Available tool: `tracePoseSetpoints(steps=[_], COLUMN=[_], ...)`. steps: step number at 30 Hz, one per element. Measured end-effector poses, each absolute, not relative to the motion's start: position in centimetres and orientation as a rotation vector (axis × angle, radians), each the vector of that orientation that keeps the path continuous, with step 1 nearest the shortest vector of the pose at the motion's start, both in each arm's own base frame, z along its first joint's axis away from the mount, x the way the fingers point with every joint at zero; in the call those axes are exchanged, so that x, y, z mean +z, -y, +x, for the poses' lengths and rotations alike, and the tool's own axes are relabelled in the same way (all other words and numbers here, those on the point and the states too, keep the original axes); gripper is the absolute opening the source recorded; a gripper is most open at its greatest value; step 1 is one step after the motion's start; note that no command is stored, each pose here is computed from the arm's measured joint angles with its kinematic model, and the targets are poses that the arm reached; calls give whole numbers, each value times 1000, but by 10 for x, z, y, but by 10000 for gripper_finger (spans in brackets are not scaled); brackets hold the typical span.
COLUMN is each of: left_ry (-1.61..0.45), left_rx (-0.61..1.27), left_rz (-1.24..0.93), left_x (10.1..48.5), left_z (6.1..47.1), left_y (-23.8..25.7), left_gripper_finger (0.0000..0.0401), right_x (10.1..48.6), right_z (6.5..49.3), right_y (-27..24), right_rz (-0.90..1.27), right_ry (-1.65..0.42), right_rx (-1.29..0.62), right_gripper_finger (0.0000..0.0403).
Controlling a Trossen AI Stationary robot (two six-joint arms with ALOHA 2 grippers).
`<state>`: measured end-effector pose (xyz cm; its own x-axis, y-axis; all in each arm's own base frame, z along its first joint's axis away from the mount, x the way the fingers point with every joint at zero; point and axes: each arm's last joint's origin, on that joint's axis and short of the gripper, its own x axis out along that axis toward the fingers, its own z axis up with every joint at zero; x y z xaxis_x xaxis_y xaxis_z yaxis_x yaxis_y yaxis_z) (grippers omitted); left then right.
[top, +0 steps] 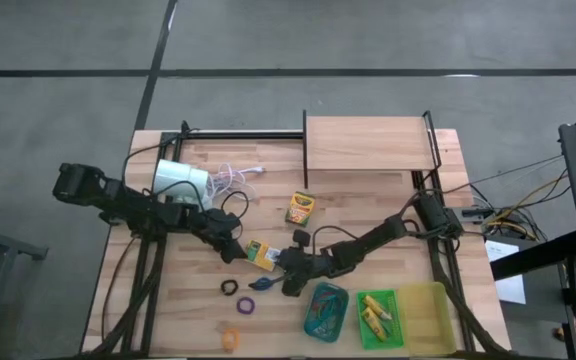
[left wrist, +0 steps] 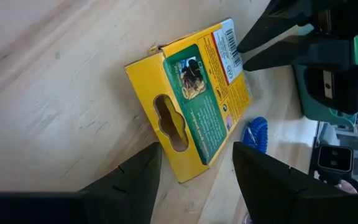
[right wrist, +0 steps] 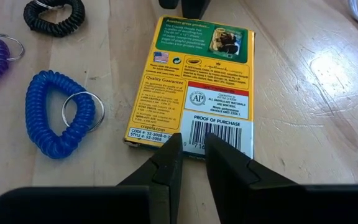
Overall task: Pick & Place Office Desk Supplies
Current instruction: Put the crayon box into the green bin
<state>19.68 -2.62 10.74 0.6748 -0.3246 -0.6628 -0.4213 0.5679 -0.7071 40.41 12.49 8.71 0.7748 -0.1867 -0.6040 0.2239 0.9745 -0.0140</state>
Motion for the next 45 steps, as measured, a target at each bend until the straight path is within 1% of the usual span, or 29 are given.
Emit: tracePoseSetpoints(steps=[10, 18, 28, 34, 40, 45], left_ry=[-915, -911, -926, -920, -919, -917], left_rx=[98, 39, 58, 77, 82, 85], left_rz=[-1009, -954, -946, -939, -939, -940], left_x=[93, 100, 100, 100, 100, 100], left_z=[205, 220, 220, 220, 220, 220], left_y=[27, 29, 29, 28, 28, 28], left_gripper_finger=[203, 203, 202, 184, 152, 129], right_x=[87, 87, 87, 87, 87, 87], right_z=[404, 404, 404, 404, 404, 404], right_y=[-125, -125, -125, -125, -125, -125], right_rz=[60, 59, 59, 60, 60, 61], right_ry=[-648, -649, -649, -648, -646, -646], right_rx=[-223, -222, -222, -222, -222, -222], right_gripper_finger=[65, 62, 62, 63, 68, 63])
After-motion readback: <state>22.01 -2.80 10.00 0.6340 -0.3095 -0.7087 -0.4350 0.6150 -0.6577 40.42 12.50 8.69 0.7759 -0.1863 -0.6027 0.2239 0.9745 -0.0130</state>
